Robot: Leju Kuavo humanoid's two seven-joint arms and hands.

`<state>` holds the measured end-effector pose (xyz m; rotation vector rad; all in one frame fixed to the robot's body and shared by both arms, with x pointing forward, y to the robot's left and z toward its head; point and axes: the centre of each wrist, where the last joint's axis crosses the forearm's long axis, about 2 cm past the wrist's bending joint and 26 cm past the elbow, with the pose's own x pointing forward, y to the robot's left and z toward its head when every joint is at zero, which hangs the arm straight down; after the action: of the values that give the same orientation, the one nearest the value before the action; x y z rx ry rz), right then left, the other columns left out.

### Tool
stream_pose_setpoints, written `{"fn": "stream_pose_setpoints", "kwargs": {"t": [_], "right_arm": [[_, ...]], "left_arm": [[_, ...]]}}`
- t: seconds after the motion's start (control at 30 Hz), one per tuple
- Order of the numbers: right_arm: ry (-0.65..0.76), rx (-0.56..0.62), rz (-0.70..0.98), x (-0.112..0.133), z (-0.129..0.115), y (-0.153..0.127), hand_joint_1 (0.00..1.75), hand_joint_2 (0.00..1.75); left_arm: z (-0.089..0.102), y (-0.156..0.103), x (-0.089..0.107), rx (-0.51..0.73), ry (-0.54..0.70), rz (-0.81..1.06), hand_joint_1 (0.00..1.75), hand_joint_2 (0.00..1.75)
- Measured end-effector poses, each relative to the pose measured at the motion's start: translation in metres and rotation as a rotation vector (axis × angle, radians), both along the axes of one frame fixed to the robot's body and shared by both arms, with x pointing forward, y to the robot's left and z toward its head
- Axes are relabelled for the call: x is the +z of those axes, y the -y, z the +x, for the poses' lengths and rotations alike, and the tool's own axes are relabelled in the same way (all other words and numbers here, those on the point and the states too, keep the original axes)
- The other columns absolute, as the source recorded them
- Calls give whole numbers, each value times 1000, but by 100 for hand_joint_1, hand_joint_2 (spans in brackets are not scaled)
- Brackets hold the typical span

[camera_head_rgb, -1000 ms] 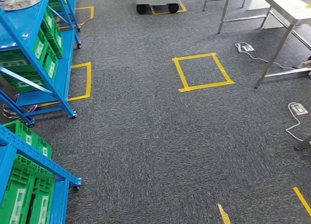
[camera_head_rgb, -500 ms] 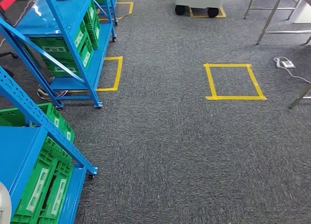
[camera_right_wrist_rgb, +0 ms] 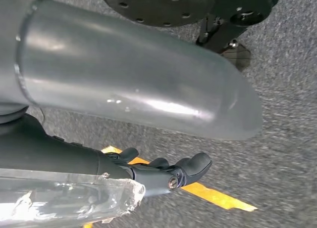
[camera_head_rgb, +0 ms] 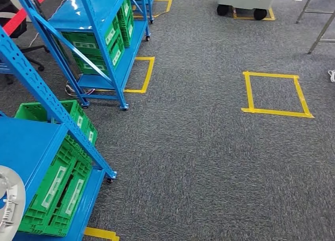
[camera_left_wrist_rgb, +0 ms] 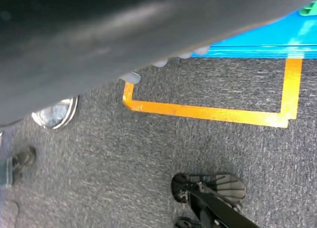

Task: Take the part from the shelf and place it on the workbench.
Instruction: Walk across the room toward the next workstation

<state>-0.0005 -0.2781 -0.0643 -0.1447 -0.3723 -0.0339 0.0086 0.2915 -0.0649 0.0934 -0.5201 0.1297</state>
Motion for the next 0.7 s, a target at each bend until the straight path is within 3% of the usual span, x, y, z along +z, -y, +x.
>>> {"fn": "stream_pose_setpoints", "kwargs": {"t": [0.1, 0.27, 0.7], "right_arm": [[0, 0, 0, 0, 0, 0, 0, 0], [47, 33, -1, -2, 9, -1, 0, 0], [40, 23, 5, -6, 7, -1, 0, 0]], "left_arm": [[0, 0, 0, 0, 1, 0, 0, 0], [9, 13, -10, -118, 68, -7, 0, 0], [14, 24, -21, -140, 45, -57, 0, 0]]}}
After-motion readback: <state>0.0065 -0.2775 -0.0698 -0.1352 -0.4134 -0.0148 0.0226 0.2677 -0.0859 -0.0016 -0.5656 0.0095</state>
